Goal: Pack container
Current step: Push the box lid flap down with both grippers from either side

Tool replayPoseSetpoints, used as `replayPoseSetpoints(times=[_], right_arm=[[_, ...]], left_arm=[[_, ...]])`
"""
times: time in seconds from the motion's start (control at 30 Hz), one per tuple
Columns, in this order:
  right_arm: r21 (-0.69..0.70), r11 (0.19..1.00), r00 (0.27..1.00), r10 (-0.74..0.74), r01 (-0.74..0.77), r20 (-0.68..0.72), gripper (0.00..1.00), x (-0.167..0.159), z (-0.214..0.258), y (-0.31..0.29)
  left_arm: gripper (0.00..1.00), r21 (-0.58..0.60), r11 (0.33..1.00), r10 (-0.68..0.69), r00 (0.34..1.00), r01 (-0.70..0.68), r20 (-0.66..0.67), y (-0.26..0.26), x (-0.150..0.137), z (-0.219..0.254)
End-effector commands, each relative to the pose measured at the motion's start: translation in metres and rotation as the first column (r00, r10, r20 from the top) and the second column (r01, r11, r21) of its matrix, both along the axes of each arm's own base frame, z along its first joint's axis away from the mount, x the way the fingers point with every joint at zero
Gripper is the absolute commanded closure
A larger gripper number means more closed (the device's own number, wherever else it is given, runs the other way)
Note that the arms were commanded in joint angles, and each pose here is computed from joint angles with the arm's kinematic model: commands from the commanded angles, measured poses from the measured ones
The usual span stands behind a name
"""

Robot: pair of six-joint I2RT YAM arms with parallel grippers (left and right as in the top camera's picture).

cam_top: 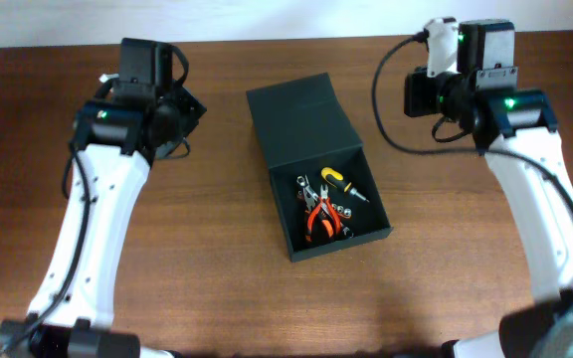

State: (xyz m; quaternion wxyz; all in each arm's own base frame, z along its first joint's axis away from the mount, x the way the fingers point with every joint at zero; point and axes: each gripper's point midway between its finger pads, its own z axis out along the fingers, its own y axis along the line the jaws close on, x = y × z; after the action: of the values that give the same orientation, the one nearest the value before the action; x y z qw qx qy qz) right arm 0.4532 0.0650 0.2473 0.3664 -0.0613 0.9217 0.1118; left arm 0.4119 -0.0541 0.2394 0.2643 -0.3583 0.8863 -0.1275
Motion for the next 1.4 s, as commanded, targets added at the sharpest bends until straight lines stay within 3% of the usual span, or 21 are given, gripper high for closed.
replayPoseSetpoints(times=[0.0, 0.2, 0.67, 1.37], right_arm=[[0.153, 0.987, 0.993, -0.03, 0.048, -0.118, 0.96, 0.003, -0.022, -0.003], [0.243, 0.965, 0.954, -0.019, 0.096, -0.3, 0.96, 0.003, -0.077, -0.01], [0.297, 0.938, 0.907, -0.04, 0.179, -0.419, 0.96, 0.014, -0.127, -0.006], [0.45, 0.854, 0.844, 0.022, 0.263, -0.536, 0.96, 0.03, -0.19, 0.02]], left_arm=[[0.98, -0.043, 0.999, 0.01, 0.999, -0.012, -0.051, -0.005, 0.007, -0.019], [0.98, -0.125, 0.992, -0.037, 0.983, 0.014, -0.178, -0.023, 0.014, -0.066], [0.98, -0.284, 0.959, -0.096, 0.907, -0.027, -0.411, -0.055, 0.012, -0.153], [0.98, -0.408, 0.905, -0.113, 0.859, -0.119, -0.5, -0.081, 0.02, -0.206]])
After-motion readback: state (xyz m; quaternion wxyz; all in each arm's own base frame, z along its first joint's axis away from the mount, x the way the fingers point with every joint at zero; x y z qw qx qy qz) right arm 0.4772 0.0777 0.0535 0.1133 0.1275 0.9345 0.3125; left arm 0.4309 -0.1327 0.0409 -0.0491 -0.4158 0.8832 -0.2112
